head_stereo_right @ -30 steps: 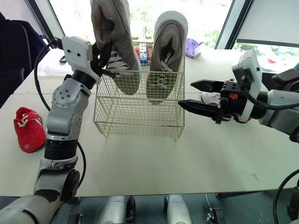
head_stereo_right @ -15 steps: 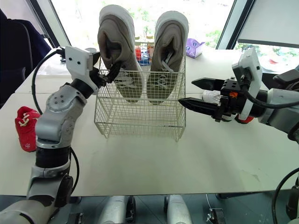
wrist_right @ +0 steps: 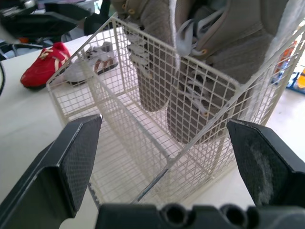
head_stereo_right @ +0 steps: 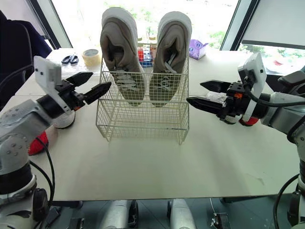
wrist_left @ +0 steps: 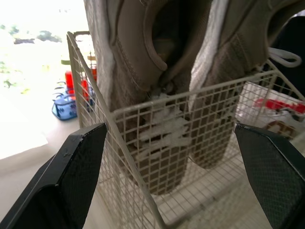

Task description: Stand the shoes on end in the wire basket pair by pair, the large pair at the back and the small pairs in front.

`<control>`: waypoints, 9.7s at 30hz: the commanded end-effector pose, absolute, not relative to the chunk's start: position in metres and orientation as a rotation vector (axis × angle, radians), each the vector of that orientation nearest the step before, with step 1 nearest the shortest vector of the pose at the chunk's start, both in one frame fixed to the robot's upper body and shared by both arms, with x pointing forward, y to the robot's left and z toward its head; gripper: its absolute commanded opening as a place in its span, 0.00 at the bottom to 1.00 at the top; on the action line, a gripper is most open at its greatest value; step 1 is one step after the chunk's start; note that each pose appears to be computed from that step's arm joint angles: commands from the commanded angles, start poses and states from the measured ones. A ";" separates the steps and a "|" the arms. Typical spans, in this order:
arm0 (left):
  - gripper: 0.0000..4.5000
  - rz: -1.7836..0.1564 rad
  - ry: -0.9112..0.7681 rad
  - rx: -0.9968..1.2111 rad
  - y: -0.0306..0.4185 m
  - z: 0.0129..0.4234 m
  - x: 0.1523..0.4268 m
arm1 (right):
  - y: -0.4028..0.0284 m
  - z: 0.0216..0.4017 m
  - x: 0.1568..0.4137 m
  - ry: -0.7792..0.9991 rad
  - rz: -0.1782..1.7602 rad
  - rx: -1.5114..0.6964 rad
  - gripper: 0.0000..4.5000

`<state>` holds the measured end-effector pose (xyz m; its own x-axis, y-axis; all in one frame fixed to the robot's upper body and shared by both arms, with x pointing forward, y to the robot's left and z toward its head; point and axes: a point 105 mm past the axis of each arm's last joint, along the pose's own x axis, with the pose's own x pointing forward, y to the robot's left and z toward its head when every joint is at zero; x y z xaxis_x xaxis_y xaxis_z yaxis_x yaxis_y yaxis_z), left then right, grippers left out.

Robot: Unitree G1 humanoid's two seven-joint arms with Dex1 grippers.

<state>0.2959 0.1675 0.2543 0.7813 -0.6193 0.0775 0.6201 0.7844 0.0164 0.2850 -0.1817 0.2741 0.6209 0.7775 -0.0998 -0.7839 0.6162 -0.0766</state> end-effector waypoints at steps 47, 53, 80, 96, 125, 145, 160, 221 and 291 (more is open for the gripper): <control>0.99 -0.909 -0.018 -0.019 0.119 0.232 0.267 | -0.289 0.212 0.290 0.026 0.385 0.010 1.00; 0.99 -0.879 -0.054 0.016 0.129 0.241 0.274 | -0.269 0.218 0.291 0.025 0.473 0.017 1.00; 0.99 -0.951 0.049 -0.078 0.175 0.262 0.248 | -0.260 0.224 0.298 0.029 0.528 0.043 1.00; 0.99 -0.849 0.005 -0.068 0.194 0.274 0.257 | -0.256 0.221 0.299 0.056 0.597 0.067 1.00; 0.99 -0.670 0.121 0.091 0.240 0.247 0.262 | -0.273 0.212 0.306 0.074 0.577 0.071 1.00; 0.99 -0.689 0.092 0.075 0.234 0.255 0.260 | -0.279 0.206 0.311 0.079 0.557 0.072 1.00; 0.99 -1.059 0.036 0.044 0.173 0.293 0.221 | -0.321 0.217 0.316 0.007 0.326 -0.020 1.00; 1.00 -1.134 0.091 0.105 0.141 0.274 0.225 | -0.301 0.120 0.398 0.039 0.214 0.109 0.33; 0.06 -1.334 -0.507 -0.784 0.157 0.425 0.262 | -0.145 0.406 0.287 -0.650 1.050 0.508 0.99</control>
